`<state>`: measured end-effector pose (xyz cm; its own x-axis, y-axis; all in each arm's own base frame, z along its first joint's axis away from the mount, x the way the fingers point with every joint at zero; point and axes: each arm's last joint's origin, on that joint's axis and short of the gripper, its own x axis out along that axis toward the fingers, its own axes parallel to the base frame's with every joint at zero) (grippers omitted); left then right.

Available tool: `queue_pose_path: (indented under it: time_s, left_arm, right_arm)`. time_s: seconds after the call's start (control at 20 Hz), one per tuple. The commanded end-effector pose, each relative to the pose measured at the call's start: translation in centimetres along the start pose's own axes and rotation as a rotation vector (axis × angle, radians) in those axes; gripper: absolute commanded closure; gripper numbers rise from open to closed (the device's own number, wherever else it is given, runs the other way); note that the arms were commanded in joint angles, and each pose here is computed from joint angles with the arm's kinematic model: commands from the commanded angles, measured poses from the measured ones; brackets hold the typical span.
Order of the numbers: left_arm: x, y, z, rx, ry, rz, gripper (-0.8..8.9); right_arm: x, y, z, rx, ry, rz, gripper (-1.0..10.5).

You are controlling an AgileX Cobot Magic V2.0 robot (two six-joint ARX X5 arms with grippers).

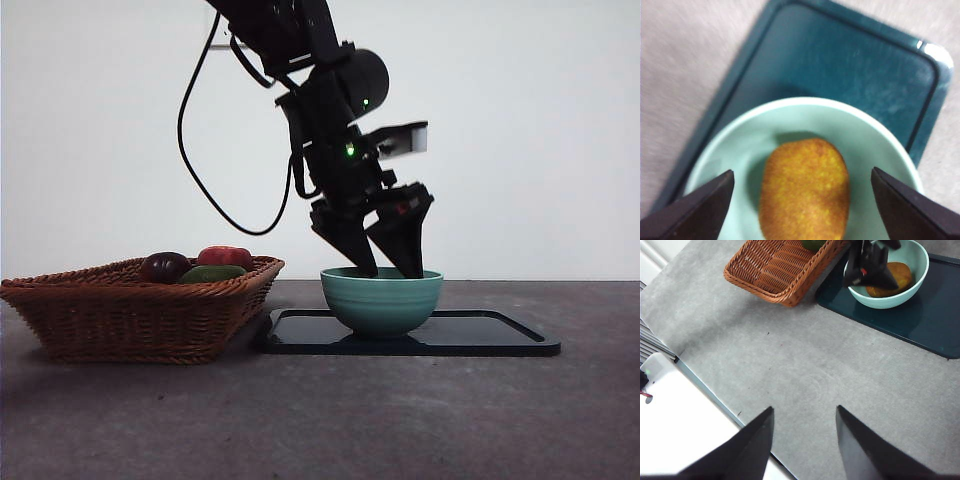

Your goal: Pick up the wifruite, put it on the bowl, pick up the plate, put it on desk

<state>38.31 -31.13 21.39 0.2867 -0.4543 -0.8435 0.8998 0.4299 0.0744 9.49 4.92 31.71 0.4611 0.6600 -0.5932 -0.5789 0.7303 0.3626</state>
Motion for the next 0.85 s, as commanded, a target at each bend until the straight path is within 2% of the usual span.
queue_pose_path:
  time_s: [0.05, 0.7, 0.85]
  left_arm:
    - [1.7, -0.2, 0.0, 0.013, 0.022, -0.013, 3.77]
    - [2.9, -0.2, -0.6, 0.007, 0.046, -0.024, 3.78]
    - [2.9, -0.2, -0.6, 0.006, 0.046, -0.023, 4.23]
  right_arm:
    - [-0.1, 0.2, 0.2, -0.006, -0.007, 0.009, 7.5]
    - [-0.1, 0.2, 0.2, -0.011, -0.008, 0.01, 7.5]
    - [-0.1, 0.2, 0.3, -0.012, -0.012, 0.01, 7.5]
